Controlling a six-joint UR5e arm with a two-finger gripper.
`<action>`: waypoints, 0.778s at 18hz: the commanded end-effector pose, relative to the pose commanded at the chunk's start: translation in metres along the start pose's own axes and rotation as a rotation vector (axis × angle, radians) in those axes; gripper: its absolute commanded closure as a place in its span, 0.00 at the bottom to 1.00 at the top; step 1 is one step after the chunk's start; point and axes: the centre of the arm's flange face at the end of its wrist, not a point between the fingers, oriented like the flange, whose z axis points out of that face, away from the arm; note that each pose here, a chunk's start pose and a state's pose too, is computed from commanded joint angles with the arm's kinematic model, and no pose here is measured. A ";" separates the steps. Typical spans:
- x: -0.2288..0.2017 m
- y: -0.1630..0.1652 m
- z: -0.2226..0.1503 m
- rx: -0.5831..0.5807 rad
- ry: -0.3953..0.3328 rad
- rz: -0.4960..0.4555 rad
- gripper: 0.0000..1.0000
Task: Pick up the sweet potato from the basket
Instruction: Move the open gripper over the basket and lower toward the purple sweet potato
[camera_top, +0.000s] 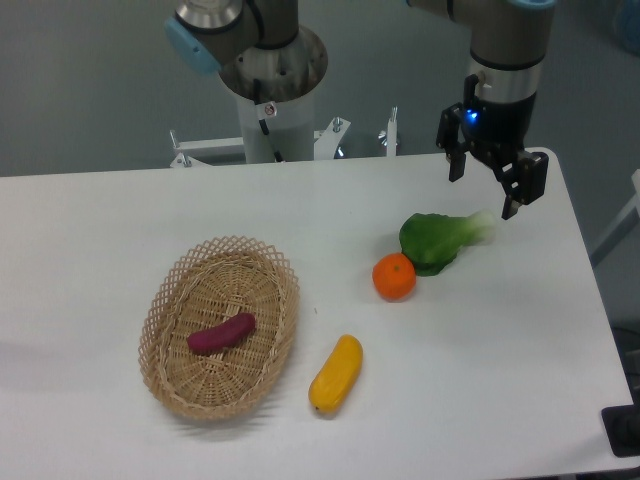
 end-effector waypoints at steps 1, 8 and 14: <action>0.002 0.000 0.004 0.001 0.005 0.002 0.00; 0.026 -0.026 0.006 0.065 0.019 -0.068 0.00; 0.050 -0.100 0.014 0.121 0.061 -0.281 0.00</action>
